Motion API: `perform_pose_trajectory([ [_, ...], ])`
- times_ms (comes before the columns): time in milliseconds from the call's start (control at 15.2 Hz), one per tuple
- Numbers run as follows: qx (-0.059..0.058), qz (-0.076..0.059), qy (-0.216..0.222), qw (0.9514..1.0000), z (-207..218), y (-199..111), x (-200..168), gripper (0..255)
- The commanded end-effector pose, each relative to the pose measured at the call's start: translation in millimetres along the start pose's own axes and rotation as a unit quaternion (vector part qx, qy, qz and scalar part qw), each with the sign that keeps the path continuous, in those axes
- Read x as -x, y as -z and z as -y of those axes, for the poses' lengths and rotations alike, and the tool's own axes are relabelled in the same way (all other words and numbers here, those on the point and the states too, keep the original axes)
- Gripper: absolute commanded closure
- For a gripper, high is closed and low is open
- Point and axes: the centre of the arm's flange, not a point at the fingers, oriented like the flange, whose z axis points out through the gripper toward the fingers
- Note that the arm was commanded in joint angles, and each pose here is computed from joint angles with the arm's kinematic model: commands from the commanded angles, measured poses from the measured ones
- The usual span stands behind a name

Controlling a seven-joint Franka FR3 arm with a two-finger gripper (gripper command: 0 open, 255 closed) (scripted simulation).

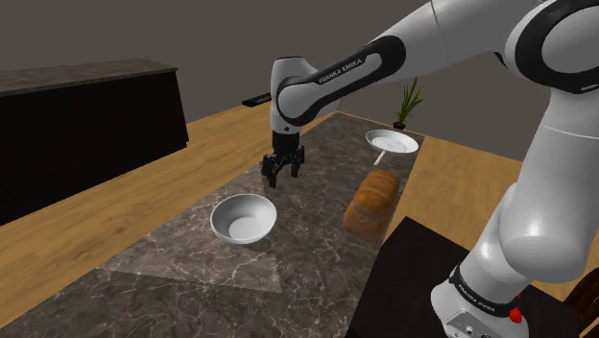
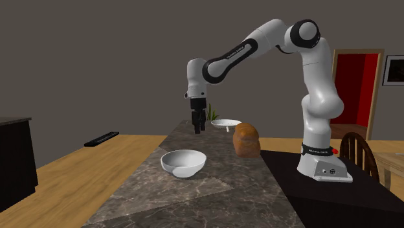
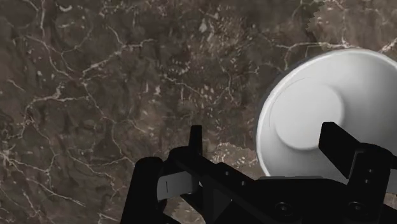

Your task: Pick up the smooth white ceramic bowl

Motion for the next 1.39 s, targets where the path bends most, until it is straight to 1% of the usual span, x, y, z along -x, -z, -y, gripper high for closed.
perform_pose_trajectory([
  [0,-0.005,0.000,0.002,1.0000,8.1,-16.9,-17.3,0],
  [198,-0.011,-0.001,0.005,0.9999,20.6,-38.4,-47.0,0],
  [264,-0.012,-0.001,0.005,0.9999,21.7,-40.1,-49.5,0],
  [726,-0.012,-0.001,0.005,0.9999,18.3,-79.8,-53.1,0],
  [858,-0.012,-0.001,0.005,0.9999,18.3,-79.8,-53.1,0],
  [924,-0.012,-0.001,0.005,0.9999,18.6,-79.2,-53.3,255],
  [1320,-0.012,-0.001,0.005,0.9999,18.5,-79.0,-53.1,255],
])
